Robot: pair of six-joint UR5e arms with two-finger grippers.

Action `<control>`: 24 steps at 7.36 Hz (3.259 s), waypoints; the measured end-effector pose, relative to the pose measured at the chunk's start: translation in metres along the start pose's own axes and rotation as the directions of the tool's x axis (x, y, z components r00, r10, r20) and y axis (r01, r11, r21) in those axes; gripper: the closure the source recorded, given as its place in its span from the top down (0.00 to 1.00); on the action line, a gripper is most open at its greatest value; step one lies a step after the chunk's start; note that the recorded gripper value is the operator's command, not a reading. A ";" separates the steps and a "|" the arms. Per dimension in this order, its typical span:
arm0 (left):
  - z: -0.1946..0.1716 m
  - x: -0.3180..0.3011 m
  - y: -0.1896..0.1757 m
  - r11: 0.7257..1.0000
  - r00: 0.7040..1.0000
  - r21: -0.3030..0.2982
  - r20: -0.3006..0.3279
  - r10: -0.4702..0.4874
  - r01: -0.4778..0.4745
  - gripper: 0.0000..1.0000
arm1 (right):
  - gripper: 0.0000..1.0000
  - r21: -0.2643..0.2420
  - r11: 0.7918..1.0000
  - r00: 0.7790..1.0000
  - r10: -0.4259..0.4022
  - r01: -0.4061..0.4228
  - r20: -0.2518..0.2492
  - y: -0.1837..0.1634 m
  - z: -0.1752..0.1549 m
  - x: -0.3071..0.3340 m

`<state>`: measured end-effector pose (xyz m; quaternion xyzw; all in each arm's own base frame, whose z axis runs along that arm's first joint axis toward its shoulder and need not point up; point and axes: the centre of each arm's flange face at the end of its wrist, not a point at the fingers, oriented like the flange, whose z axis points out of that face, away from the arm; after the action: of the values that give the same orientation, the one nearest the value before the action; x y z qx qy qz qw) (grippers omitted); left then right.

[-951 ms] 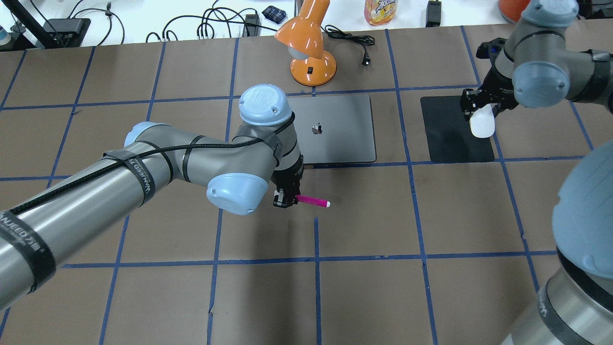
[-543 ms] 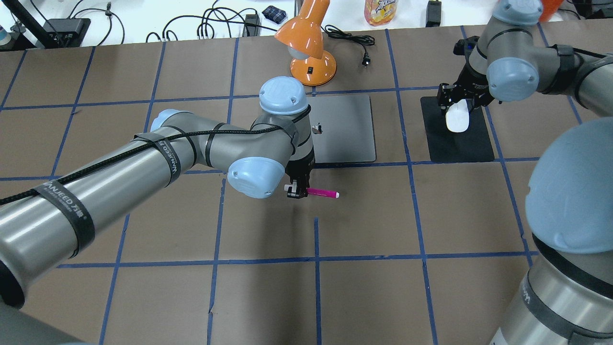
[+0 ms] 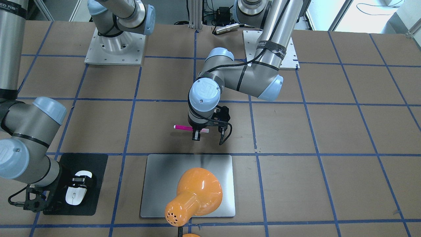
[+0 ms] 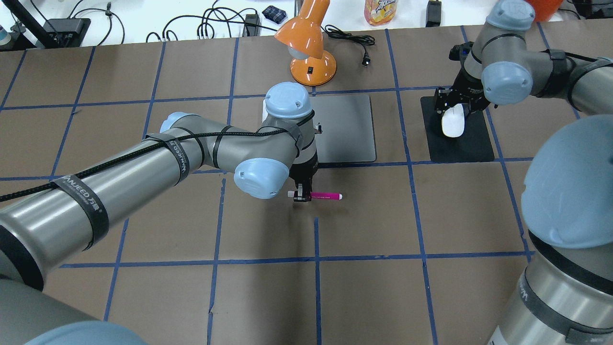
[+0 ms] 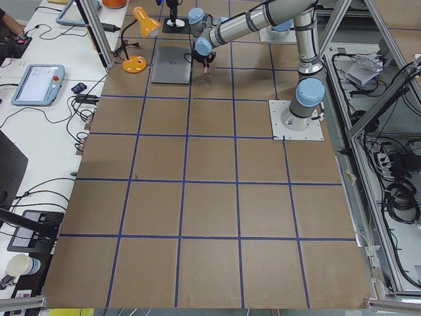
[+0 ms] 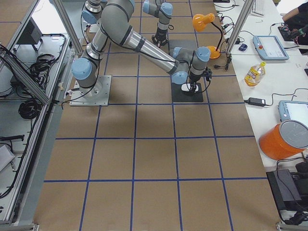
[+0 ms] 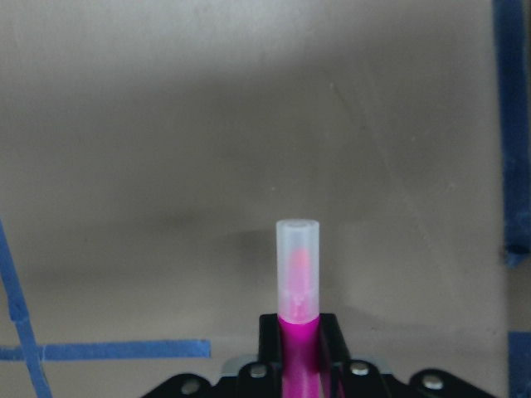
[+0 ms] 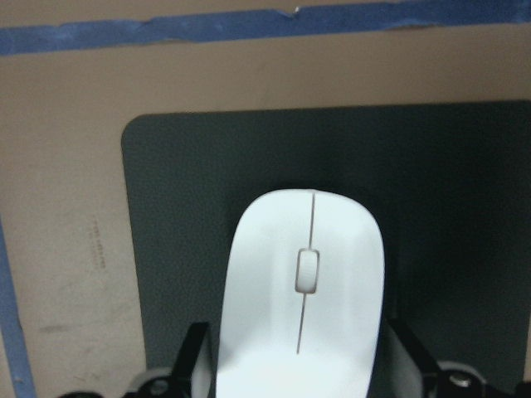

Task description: Place pen and mouse around notebook

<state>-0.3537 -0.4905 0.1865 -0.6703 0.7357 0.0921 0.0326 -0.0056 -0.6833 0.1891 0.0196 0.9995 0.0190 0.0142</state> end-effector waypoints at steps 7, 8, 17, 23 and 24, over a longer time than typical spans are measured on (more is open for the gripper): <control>0.000 -0.016 -0.001 0.998 0.998 0.015 0.025 0.063 -0.063 1.00 | 1.00 -0.023 0.999 0.999 0.035 -0.036 -0.017 0.078 -0.217 -0.134; -0.021 -0.017 -0.007 0.987 0.986 0.008 0.023 0.163 -0.163 1.00 | 1.00 -0.012 0.999 0.999 0.042 -0.042 -0.020 0.116 -0.261 -0.145; -0.314 -0.089 -0.223 0.403 0.403 0.012 0.007 0.915 -0.915 1.00 | 1.00 0.154 0.988 1.000 0.002 0.000 -0.013 0.159 -0.328 -0.174; -0.351 -0.072 -0.226 0.014 0.030 0.170 0.095 0.995 -0.985 1.00 | 1.00 0.154 0.988 1.000 0.000 0.001 -0.004 0.160 -0.330 -0.175; -0.351 -0.056 -0.228 -0.008 0.014 0.209 0.106 0.994 -0.978 1.00 | 1.00 0.155 0.988 1.000 -0.004 0.005 -0.006 0.160 -0.330 -0.176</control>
<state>-0.0955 -0.5182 0.5195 0.0447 0.9988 -0.0194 0.0067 0.1666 -0.5426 0.5296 0.0185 0.9981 -0.0586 0.0096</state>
